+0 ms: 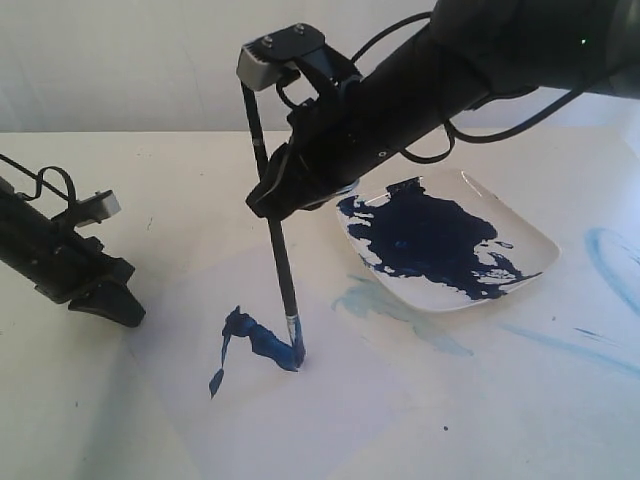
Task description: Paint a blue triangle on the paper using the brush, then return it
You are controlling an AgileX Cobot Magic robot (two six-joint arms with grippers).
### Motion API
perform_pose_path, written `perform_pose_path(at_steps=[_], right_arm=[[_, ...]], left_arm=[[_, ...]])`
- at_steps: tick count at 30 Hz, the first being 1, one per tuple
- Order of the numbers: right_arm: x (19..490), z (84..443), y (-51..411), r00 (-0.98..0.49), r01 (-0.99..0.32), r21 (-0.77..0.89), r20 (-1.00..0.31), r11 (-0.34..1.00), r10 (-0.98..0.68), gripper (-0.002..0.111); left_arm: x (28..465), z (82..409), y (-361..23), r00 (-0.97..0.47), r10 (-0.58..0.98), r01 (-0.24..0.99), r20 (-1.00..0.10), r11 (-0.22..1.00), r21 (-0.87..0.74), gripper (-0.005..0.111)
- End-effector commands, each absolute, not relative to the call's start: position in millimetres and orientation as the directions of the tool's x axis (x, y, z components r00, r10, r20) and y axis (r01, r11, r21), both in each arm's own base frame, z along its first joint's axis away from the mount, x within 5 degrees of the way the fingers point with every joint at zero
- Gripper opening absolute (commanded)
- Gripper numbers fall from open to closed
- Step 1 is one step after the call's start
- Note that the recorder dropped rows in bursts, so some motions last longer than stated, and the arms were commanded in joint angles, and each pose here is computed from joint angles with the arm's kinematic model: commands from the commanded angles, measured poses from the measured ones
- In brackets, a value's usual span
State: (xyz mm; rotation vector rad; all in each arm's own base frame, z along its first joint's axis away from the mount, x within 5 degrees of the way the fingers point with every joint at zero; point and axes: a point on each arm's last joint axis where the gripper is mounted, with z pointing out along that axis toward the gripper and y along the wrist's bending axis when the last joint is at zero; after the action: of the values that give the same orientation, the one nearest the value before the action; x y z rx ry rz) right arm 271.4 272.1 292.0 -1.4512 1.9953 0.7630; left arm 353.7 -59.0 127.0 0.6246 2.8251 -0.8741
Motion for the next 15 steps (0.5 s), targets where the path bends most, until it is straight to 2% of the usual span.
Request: perform_pose_path(at_steps=[1,8,15], right_arm=[[271.1,310.3,276.0,-0.249,-0.957,0.121,-0.807,0.262,-0.536,0.000],[278.6,307.2,289.6,-0.215,-0.967,0.131,-0.883,0.220,-0.417,0.000],[286.7,284.9,297.1,-0.238,-0.964,0.158,-0.870,0.213,-0.432,0.000]], left_arm=[[346.8,115.7,-57.4,-0.902,0.397,0.424,-0.170,0.740,-0.522,0.000],[346.1,115.9,-57.7,-0.902,0.399,0.423,-0.166,0.737,-0.527,0.000],[346.1,115.9,-57.7,-0.902,0.399,0.423,-0.166,0.737,-0.527,0.000]])
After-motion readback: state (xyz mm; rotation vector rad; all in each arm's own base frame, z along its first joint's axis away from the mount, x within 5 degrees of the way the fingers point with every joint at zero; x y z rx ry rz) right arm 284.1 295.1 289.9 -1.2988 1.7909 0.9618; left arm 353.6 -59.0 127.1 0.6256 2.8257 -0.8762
